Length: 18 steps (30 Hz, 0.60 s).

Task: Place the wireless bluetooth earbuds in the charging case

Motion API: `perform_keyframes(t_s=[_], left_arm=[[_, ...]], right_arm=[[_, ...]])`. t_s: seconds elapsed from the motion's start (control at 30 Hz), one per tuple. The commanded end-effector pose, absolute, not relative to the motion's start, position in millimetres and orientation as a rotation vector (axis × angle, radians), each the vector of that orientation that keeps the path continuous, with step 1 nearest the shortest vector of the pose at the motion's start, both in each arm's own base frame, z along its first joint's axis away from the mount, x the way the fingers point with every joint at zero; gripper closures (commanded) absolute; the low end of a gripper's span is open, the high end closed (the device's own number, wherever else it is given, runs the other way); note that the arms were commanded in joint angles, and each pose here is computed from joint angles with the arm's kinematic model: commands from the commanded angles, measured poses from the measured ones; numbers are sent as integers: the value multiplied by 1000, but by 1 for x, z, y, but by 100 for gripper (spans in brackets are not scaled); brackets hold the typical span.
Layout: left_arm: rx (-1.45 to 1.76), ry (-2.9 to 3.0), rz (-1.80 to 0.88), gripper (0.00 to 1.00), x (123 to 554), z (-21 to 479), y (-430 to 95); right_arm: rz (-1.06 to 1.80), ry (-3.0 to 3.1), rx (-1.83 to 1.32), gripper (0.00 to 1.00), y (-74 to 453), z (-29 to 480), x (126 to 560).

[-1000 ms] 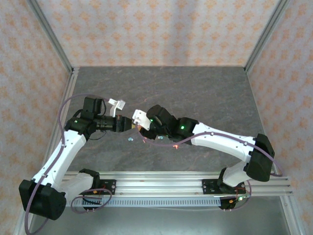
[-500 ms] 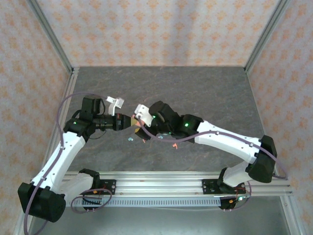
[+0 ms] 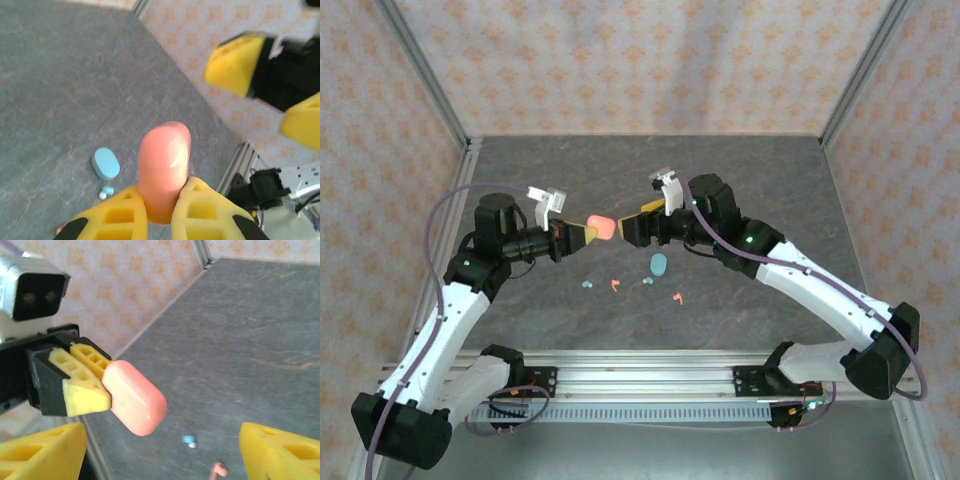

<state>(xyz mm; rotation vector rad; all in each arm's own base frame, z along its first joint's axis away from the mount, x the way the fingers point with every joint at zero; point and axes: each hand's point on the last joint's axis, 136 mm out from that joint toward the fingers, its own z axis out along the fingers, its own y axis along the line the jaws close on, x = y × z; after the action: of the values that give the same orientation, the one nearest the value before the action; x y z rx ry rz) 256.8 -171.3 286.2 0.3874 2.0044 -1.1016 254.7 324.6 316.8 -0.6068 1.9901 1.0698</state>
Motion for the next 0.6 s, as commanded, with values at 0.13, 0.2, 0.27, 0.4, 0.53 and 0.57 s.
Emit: perform_keyframes(t_s=[0.13, 0.2, 0.27, 0.4, 0.53, 0.57], left_arm=[[272, 1767, -1171, 100, 271, 337, -171], [236, 1741, -1191, 100, 273, 342, -171], [213, 1724, -1229, 100, 272, 348, -173], [207, 1714, -1272, 100, 268, 356, -180], [185, 1707, -1326, 100, 266, 362, -185], [179, 1711, -1331, 100, 266, 362, -185]], right_arm=[[1520, 1821, -394, 20, 344, 356, 264], [1576, 1812, -397, 21, 350, 358, 264], [1624, 1802, -397, 22, 356, 359, 264], [1690, 1775, -375, 25, 362, 361, 268], [1749, 1740, -387, 32, 369, 367, 269], [1762, 1734, -393, 36, 370, 368, 269]])
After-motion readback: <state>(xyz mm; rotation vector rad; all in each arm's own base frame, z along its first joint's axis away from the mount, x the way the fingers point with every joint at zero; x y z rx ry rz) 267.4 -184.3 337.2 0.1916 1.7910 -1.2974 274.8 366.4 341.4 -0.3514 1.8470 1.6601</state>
